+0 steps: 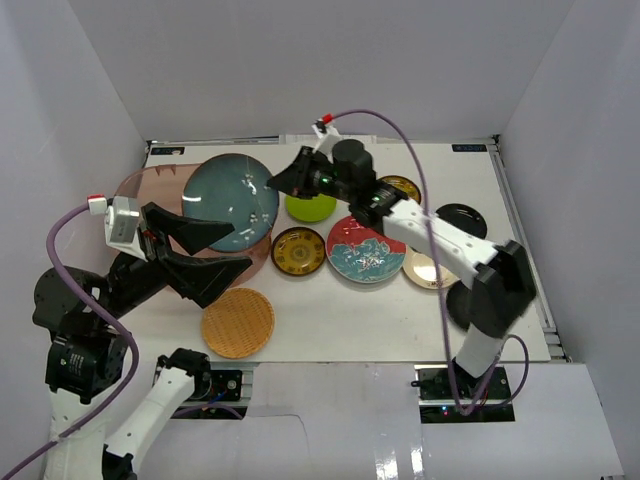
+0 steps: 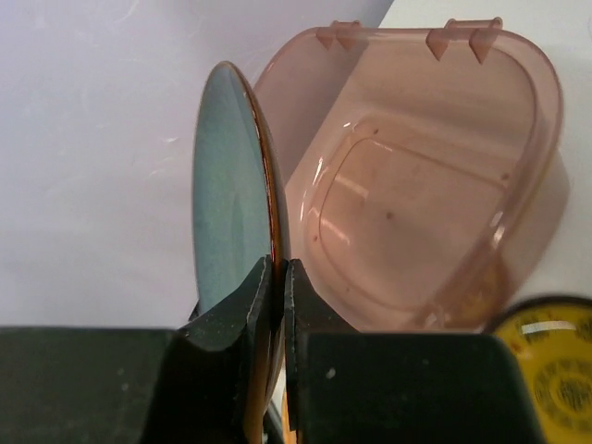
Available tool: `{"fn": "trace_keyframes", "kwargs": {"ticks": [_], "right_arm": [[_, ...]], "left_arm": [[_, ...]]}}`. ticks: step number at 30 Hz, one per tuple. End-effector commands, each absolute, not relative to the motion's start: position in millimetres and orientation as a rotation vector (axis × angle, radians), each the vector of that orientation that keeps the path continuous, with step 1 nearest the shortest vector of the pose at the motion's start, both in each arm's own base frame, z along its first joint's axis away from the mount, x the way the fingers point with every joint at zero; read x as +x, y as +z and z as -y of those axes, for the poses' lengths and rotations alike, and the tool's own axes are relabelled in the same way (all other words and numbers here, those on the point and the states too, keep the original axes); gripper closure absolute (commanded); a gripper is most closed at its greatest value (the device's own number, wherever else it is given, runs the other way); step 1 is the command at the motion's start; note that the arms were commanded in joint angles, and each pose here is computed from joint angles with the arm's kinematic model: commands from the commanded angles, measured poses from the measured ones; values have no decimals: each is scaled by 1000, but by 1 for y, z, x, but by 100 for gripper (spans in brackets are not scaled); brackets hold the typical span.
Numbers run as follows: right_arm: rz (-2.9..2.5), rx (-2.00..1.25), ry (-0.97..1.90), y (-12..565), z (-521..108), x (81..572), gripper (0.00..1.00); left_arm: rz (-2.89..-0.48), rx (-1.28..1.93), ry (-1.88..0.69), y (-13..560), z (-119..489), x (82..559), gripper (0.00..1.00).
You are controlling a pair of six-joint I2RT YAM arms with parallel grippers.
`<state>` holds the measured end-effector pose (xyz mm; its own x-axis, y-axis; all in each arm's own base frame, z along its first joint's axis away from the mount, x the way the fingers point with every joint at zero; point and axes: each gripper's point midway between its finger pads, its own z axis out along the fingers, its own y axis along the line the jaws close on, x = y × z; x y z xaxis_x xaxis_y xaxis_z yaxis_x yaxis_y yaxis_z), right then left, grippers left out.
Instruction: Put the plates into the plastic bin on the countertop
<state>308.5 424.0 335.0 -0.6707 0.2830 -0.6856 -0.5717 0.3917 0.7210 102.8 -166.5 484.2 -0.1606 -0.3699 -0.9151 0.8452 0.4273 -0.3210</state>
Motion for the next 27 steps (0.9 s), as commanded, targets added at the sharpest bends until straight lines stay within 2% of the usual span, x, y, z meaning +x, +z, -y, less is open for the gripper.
{"fn": "trace_keyframes", "kwargs": {"ticks": [1, 2, 8, 14, 18, 20, 21, 23, 24, 25, 26, 27], "right_arm": [[-1508, -237, 1582, 449, -463, 320, 92], [-1604, -228, 1550, 410, -491, 337, 92], [-1667, -238, 1472, 357, -574, 385, 92], [-1747, -245, 1372, 282, -598, 394, 92], [-1775, -300, 1282, 259, -607, 388, 92], [-1781, -298, 1237, 252, -609, 387, 83], [-1798, -306, 1213, 241, -607, 386, 69], [-1793, -293, 1178, 242, -605, 385, 51], [-1794, -293, 1163, 240, -604, 386, 39], [-1794, -301, 1135, 239, -602, 386, 34], [-1786, -290, 1107, 241, -599, 389, 25], [-1784, -293, 1092, 241, -598, 389, 22]], "left_arm": [[-1360, 433, -1112, 484, 164, 111, 3], [-1364, 435, -1113, 482, 165, 112, 2], [-1415, 404, -1078, 461, 165, 128, 2], [-1461, 398, -1077, 444, 170, 138, 2], [-1483, 388, -1078, 435, 172, 145, 2], [-1482, 381, -1075, 435, 171, 146, 2], [-1484, 377, -1074, 435, 171, 147, 2], [-1481, 370, -1070, 435, 170, 147, 2], [-1481, 364, -1066, 435, 170, 148, 2], [-1475, 361, -1060, 437, 168, 147, 2], [-1471, 361, -1058, 437, 168, 146, 2], [-1469, 356, -1052, 438, 166, 146, 2]]}}
